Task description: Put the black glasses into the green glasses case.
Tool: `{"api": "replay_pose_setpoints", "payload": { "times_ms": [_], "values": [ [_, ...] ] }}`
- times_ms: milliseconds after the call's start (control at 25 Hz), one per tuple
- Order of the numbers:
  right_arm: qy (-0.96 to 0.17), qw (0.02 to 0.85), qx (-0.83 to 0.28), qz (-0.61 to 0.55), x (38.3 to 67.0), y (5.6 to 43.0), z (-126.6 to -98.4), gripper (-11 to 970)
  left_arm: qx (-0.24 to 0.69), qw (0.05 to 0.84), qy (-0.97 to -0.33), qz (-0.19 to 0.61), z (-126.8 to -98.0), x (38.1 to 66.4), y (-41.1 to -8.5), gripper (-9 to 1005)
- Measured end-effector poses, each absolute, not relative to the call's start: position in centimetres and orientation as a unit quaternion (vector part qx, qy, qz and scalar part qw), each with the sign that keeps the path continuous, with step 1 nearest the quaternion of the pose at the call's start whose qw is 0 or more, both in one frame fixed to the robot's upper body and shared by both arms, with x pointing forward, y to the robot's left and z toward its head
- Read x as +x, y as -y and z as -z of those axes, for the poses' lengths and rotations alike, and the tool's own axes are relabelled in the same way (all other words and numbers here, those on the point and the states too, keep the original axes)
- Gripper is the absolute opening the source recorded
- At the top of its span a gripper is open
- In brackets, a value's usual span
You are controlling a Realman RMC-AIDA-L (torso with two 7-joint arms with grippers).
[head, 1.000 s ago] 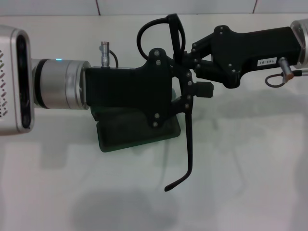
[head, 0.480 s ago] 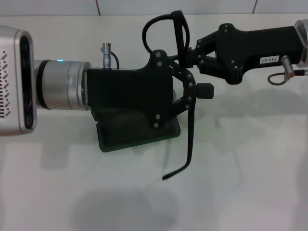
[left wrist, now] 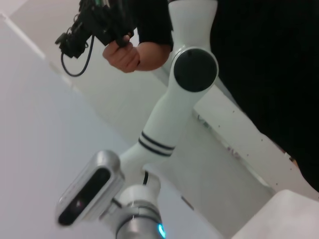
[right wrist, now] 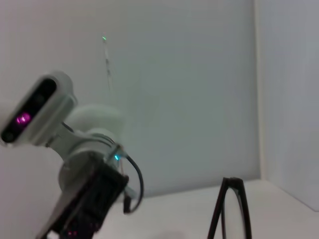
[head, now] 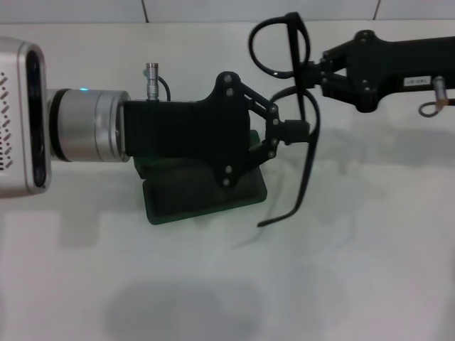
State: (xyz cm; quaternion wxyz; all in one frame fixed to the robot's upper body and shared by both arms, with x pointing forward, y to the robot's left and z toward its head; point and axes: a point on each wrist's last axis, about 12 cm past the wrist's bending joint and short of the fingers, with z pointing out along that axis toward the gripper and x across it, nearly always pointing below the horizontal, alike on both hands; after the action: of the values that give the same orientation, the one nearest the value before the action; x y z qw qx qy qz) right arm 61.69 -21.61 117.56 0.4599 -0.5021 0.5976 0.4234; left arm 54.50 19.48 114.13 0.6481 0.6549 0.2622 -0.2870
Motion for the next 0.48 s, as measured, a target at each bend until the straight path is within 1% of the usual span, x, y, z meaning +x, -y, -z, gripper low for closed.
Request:
{"api": "replay_pose_setpoints", "payload": {
  "times_ms": [200, 480],
  "values": [
    [-0.606, 0.459, -0.498, -0.416, 61.6, 23.3, -117.6, 38, 0.649, 0.642, -0.297, 0.281, -113.2, 54.2, -20.4, -1],
    [-0.577, 0.479, -0.476, -0.458, 60.9, 24.7, -119.2, 38, 0.638, 0.642, -0.323, 0.275, -112.1, 53.5, -21.5, -1]
  ]
}}
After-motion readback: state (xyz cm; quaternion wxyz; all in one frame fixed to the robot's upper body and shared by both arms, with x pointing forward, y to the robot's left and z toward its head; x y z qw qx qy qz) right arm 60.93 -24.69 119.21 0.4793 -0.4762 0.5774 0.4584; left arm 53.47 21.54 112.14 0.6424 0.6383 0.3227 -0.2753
